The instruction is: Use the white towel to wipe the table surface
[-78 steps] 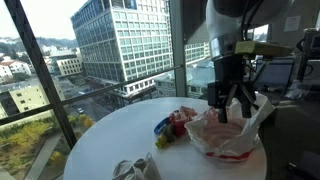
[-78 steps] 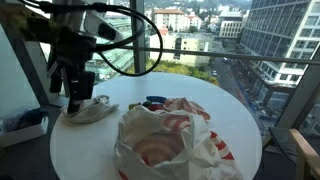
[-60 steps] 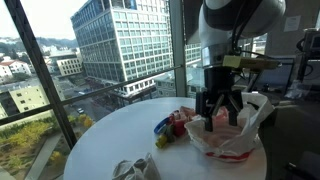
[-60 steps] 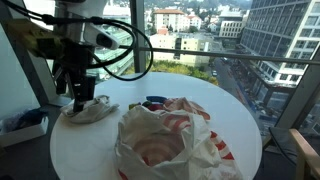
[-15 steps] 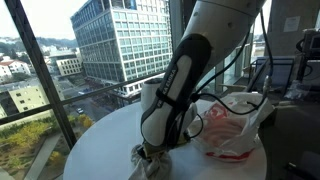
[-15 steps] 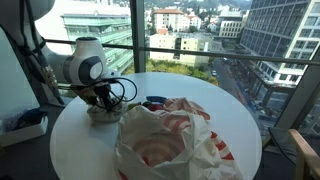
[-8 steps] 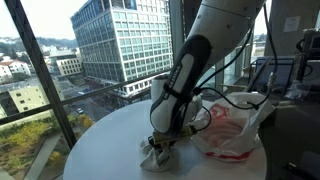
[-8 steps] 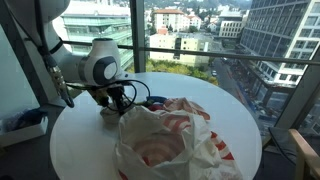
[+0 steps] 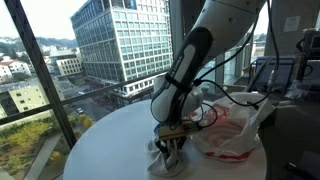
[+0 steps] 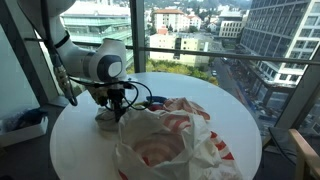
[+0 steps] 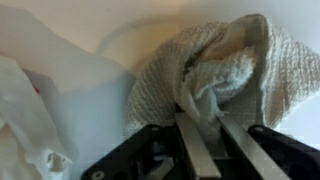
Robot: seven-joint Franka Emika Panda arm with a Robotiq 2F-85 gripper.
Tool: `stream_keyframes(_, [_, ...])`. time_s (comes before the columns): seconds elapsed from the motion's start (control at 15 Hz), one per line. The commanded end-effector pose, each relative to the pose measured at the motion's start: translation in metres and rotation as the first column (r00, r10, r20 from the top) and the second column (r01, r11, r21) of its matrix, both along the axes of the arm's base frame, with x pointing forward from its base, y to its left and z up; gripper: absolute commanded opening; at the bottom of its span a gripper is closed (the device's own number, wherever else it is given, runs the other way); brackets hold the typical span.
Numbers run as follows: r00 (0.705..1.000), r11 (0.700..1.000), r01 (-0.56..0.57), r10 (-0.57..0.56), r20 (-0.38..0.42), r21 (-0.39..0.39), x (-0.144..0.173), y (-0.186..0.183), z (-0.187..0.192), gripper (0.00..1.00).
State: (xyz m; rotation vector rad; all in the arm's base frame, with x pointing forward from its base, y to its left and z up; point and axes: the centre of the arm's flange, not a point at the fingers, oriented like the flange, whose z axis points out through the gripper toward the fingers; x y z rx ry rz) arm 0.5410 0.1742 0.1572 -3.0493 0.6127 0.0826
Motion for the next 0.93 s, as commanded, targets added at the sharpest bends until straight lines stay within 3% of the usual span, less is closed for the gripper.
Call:
stream_keyframes(0.0, [1.000, 1.000, 0.002, -0.002, -0.012, 0.006, -0.001, 0.000, 0.000, 0.30])
stream_keyframes(0.13, [1.000, 1.000, 0.002, -0.002, -0.021, 0.009, -0.003, 0.001, 0.000, 0.41])
stream_keyframes(0.2, [1.000, 1.000, 0.002, -0.002, -0.022, 0.009, -0.003, 0.001, 0.000, 0.66])
stream_keyframes(0.27, [1.000, 1.000, -0.012, 0.012, 0.004, 0.016, -0.002, 0.005, -0.007, 0.39])
stream_keyframes(0.33, [1.000, 1.000, -0.018, 0.018, 0.021, 0.009, 0.002, 0.007, -0.014, 0.20])
stream_keyframes(0.4, [1.000, 1.000, -0.021, 0.021, 0.021, -0.009, 0.006, 0.009, -0.025, 0.19])
stream_keyframes(0.53, [0.999, 0.999, -0.030, 0.030, 0.034, -0.017, 0.012, 0.013, -0.038, 0.04])
stream_keyframes(0.6, [0.999, 0.999, -0.034, 0.035, 0.041, -0.031, 0.014, 0.015, -0.038, 0.02])
stream_keyframes(0.87, [0.993, 0.994, 0.026, -0.013, 0.120, -0.105, 0.046, 0.008, -0.033, 0.05])
